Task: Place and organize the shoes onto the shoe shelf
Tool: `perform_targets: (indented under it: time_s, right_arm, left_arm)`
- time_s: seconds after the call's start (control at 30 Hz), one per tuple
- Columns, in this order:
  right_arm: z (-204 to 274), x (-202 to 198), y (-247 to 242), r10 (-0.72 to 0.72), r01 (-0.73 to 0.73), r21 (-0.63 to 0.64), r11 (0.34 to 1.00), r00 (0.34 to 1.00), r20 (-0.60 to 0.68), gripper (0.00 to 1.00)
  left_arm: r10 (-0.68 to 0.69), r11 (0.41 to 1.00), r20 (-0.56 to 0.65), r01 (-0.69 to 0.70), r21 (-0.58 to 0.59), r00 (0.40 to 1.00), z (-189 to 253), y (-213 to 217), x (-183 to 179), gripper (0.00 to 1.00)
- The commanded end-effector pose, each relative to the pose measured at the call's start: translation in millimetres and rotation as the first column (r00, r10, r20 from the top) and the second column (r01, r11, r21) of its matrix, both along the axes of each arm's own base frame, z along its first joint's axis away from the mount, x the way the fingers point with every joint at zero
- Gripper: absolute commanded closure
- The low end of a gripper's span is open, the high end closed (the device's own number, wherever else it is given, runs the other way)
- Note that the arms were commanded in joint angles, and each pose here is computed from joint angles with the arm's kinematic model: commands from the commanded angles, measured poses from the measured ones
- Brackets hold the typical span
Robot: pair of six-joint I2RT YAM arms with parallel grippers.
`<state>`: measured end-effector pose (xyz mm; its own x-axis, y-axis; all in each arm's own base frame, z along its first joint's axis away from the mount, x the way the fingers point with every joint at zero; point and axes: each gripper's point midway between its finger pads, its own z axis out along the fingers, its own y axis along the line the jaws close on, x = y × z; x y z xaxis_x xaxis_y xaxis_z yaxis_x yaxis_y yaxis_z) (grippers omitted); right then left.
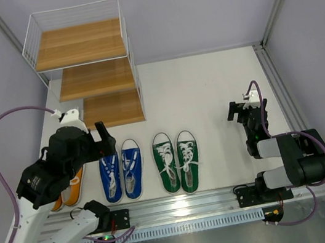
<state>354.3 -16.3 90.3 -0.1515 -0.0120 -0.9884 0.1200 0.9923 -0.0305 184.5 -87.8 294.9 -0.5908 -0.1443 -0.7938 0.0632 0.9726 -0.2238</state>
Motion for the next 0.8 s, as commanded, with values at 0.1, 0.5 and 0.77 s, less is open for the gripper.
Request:
perform_targets:
  time_s: [0.1, 0.5, 0.77]
  right_arm:
    - [28.8, 11.1, 0.7, 0.005, -0.005, 0.006, 1.000, 0.994, 0.107, 0.03]
    - [28.3, 11.0, 0.5, 0.003, -0.004, 0.006, 1.000, 0.994, 0.105, 0.03]
    - [28.8, 11.0, 0.5, 0.003, -0.004, 0.006, 1.000, 0.994, 0.107, 0.03]
  left_arm:
    - [-0.059, 0.998, 0.034, 0.060, -0.017, 0.998, 5.6, -4.0, -5.6, 0.00]
    - [0.160, 0.987, -0.323, -0.146, 0.070, 0.933, -140.9, -10.3, -2.6, 0.00]
    - [0.201, 0.979, -0.333, -0.197, 0.045, 0.921, -174.9, -12.3, -1.0, 0.00]
